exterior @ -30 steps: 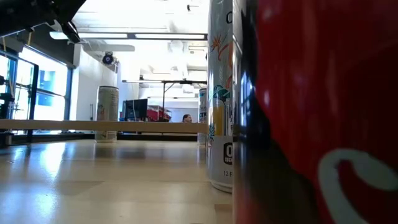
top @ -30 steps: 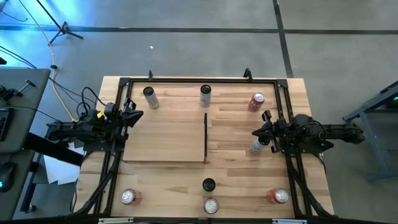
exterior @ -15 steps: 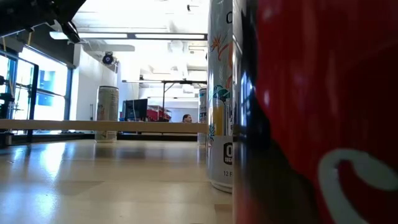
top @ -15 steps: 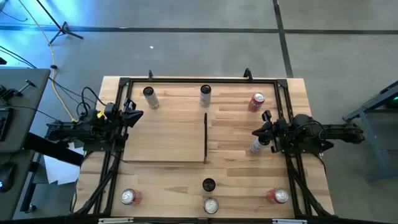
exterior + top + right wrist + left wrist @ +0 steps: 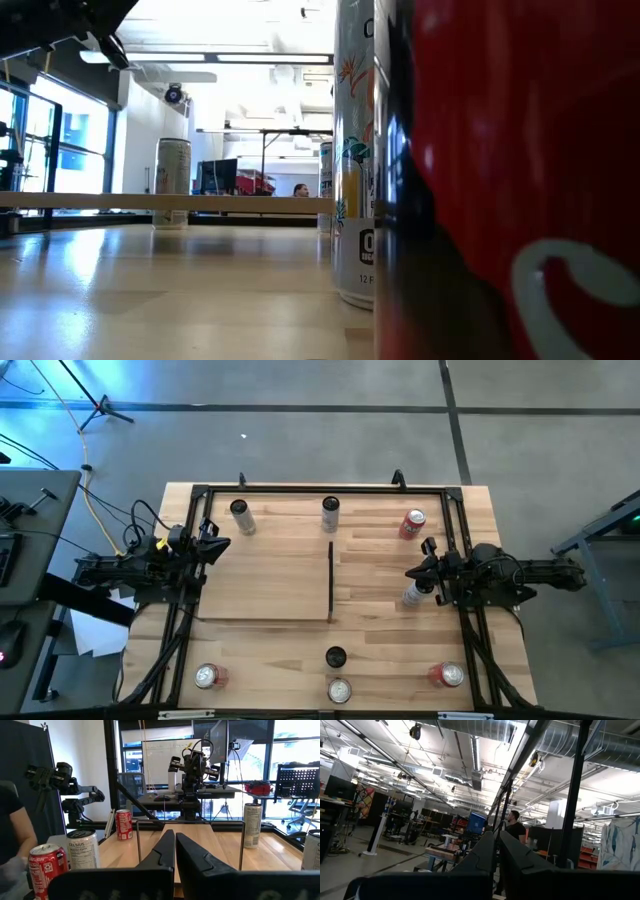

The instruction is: Place canned beverage on shelf

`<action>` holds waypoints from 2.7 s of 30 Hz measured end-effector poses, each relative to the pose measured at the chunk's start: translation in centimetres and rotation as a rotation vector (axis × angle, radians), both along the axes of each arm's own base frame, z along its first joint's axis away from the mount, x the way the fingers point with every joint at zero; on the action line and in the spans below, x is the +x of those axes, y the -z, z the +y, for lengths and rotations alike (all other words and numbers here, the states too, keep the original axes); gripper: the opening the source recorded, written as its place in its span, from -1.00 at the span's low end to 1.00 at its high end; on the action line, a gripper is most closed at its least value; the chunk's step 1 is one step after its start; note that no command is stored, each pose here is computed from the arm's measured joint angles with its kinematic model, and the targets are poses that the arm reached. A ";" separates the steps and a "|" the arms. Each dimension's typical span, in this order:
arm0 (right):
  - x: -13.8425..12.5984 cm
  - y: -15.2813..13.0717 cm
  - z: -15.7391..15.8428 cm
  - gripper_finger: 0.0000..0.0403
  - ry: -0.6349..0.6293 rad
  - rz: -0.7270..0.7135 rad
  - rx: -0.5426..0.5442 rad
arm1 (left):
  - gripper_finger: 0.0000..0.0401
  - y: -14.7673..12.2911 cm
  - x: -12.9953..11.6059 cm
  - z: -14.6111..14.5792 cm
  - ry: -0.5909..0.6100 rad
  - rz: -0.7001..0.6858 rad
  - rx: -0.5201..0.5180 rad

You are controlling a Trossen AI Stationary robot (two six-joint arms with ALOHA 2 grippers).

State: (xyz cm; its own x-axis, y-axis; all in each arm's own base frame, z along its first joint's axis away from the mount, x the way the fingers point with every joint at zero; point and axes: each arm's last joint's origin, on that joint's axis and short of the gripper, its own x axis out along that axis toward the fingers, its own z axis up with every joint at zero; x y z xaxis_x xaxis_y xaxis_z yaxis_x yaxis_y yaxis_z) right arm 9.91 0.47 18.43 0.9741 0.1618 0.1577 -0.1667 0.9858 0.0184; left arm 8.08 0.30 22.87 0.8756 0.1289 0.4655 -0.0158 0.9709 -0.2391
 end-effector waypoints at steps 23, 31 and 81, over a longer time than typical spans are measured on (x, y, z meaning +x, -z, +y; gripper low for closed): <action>0.0 0.0 0.0 -1.00 -0.003 0.000 0.000 | -0.96 0.0 0.0 0.0 0.000 0.000 0.000; 0.0 0.0 0.0 -1.00 -0.003 0.000 0.000 | -0.96 0.0 0.0 0.0 0.000 0.000 0.000; -0.2 -1.1 -0.7 -1.00 0.130 -0.099 0.444 | -0.96 0.0 0.0 0.0 0.000 0.001 0.000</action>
State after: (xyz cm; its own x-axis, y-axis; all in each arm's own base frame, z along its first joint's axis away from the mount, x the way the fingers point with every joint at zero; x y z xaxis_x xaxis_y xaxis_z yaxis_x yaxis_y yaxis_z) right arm 9.71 -0.19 19.58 0.9587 -0.0644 0.2771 -0.0648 0.8990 0.4332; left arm 8.08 0.30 22.86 0.8759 0.1287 0.4649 -0.0156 0.9708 -0.2393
